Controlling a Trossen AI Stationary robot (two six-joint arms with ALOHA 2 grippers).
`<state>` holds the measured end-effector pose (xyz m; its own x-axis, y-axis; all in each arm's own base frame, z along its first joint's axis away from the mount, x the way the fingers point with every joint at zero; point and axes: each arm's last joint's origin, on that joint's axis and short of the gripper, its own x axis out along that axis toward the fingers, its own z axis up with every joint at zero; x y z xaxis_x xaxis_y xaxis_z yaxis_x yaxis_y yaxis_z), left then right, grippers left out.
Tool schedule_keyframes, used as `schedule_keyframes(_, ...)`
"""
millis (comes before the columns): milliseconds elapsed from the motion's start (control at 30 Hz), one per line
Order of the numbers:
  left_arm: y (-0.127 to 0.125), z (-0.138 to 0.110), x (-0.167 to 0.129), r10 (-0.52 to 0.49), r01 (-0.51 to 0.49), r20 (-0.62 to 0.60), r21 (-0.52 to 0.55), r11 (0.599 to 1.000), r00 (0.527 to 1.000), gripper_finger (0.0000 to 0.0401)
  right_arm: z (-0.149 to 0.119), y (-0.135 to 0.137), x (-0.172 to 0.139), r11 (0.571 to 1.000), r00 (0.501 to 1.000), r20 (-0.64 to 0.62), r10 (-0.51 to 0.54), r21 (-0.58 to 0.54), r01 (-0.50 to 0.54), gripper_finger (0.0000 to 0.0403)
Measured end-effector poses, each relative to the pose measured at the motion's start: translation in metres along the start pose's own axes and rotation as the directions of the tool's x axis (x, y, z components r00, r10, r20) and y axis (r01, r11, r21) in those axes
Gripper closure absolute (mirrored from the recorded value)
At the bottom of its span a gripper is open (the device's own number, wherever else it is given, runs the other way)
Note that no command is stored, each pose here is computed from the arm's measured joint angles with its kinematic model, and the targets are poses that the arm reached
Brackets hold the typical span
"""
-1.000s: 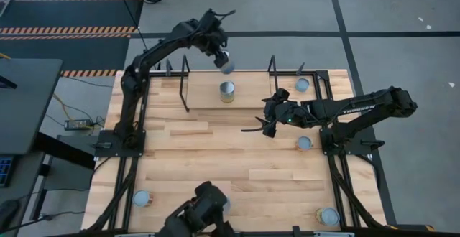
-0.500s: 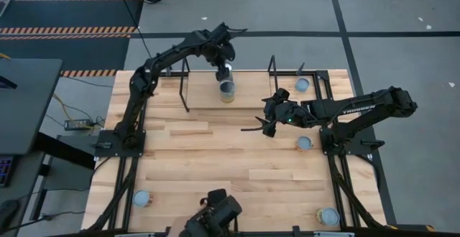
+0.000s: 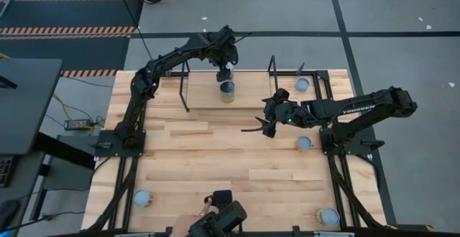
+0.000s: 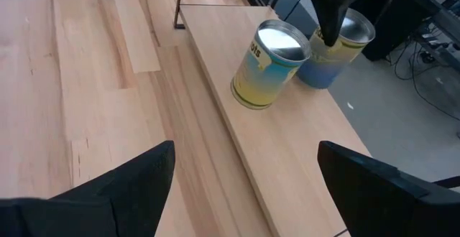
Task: Pick and place cans onto a shelf
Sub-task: Put the canned carrots on the shelf
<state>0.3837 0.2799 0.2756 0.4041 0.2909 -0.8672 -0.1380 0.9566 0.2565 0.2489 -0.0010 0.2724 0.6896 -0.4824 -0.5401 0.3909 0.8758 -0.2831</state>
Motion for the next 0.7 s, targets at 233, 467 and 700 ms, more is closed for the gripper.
schedule_keyframes(233, 0.0, 0.0, 0.0, -0.002, 0.002, -0.004, 0.041, 0.999, 1.0, 0.0076, 0.0, 0.001, 0.0, 0.999, 0.999, -0.002, 0.032, -0.026, -0.032, 0.0053)
schedule_keyframes(467, 0.0, -0.004, 0.014, -0.059, 0.059, -0.01, 0.056, 0.997, 0.998, 0.0076, 0.0, 0.001, 0.0, 0.998, 0.999, -0.005, 0.05, -0.037, -0.05, 0.0053)
schedule_keyframes(700, 0.0, -0.004, 0.017, -0.062, 0.062, -0.01, 0.06, 0.996, 0.998, 0.0064, 0.0, 0.002, 0.0, 0.998, 0.999, -0.007, 0.052, -0.041, -0.052, 0.0053)
